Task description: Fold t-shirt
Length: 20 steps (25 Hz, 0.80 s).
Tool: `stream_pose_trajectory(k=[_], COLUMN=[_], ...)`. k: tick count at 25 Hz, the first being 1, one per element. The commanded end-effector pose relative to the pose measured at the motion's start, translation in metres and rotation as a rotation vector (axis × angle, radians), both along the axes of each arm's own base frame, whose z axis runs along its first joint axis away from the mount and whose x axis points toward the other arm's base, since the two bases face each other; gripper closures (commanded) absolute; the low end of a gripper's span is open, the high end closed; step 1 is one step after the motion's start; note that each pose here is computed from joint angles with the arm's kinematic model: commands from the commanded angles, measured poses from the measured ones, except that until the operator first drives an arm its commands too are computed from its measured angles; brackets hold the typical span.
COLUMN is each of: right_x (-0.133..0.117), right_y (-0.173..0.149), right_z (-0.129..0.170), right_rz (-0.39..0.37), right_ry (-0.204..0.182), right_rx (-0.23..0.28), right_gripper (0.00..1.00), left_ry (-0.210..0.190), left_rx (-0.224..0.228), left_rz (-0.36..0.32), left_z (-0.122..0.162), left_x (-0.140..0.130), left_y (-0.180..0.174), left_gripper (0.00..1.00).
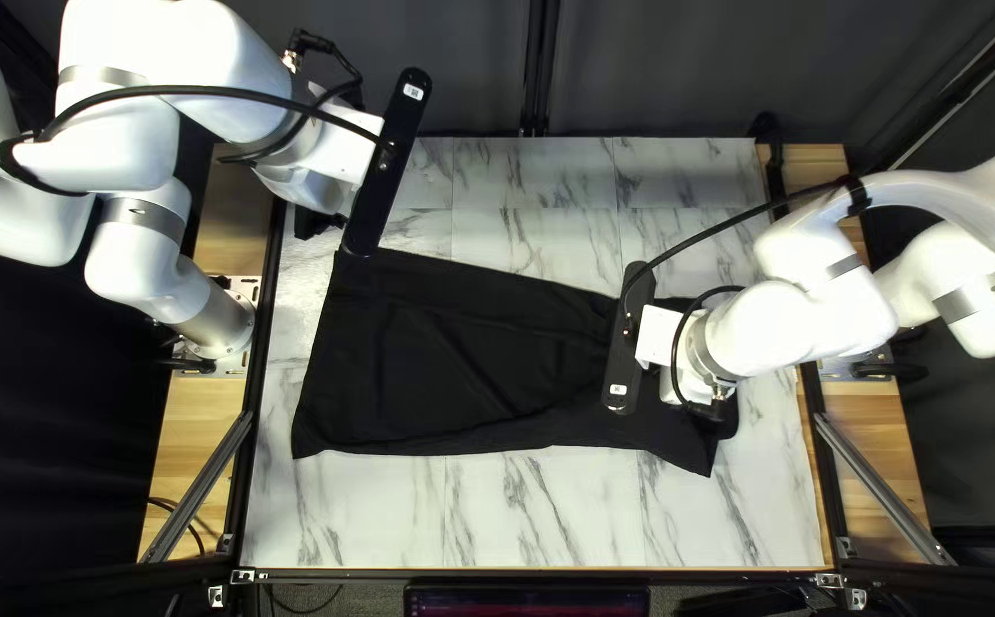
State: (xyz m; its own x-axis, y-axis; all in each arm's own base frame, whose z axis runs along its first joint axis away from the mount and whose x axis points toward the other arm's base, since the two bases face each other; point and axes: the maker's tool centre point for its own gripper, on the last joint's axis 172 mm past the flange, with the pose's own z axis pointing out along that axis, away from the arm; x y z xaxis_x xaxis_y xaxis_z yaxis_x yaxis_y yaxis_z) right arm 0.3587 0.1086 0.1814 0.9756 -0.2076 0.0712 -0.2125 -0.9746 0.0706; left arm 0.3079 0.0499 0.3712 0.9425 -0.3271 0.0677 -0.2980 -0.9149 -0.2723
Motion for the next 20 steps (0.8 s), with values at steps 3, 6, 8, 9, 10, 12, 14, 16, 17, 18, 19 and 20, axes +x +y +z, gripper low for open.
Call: stream_pose_trajectory(k=[3,6,8,9,10,12,14,16,17,18,19,20], right_x=[-0.008,-0.011,-0.012,-0.012,-0.013,-0.015,-0.018,-0.022,-0.025,-0.027,-0.027,-0.027], right_y=[-0.013,-0.019,-0.025,-0.028,-0.033,-0.04,-0.047,-0.054,-0.057,-0.057,-0.057,-0.057], right_z=[0.004,0.002,0.0,-0.001,-0.003,-0.007,-0.012,-0.018,-0.022,-0.024,-0.026,-0.03], right_rz=[-0.015,-0.019,-0.021,-0.021,-0.021,-0.021,-0.023,-0.026,-0.028,-0.029,-0.029,-0.028], right_ry=[0.002,0.002,0.002,0.002,0.004,0.006,0.009,0.014,0.017,0.019,0.02,0.022], right_rx=[-0.004,-0.004,-0.005,-0.005,-0.004,-0.001,0.002,0.009,0.015,0.019,0.021,0.026], right_gripper=[1.0,1.0,1.0,1.0,1.0,1.0,1.0,1.0,1.0,1.0,1.0,1.0], left_ry=[0.0,0.0,0.0,0.0,0.0,0.0,0.0,0.0,0.0,0.0,0.0,0.0], left_rx=[0.0,0.0,0.0,0.0,0.0,0.0,0.0,0.0,0.0,0.0,0.0,0.0], left_rz=[0.0,0.0,0.0,0.0,0.0,0.0,0.0,0.0,0.0,0.0,0.0,0.0], left_z=[0.0,0.0,0.0,0.0,0.0,0.0,0.0,0.0,0.0,0.0,0.0,0.0], left_x=[0.0,0.0,0.0,0.0,0.0,0.0,0.0,0.0,0.0,0.0,0.0,0.0], left_y=[0.0,0.0,0.0,0.0,0.0,0.0,0.0,0.0,0.0,0.0,0.0,0.0], left_gripper=[0.0,0.0,0.0,0.0,0.0,0.0,0.0,0.0,0.0,0.0,0.0,0.0])
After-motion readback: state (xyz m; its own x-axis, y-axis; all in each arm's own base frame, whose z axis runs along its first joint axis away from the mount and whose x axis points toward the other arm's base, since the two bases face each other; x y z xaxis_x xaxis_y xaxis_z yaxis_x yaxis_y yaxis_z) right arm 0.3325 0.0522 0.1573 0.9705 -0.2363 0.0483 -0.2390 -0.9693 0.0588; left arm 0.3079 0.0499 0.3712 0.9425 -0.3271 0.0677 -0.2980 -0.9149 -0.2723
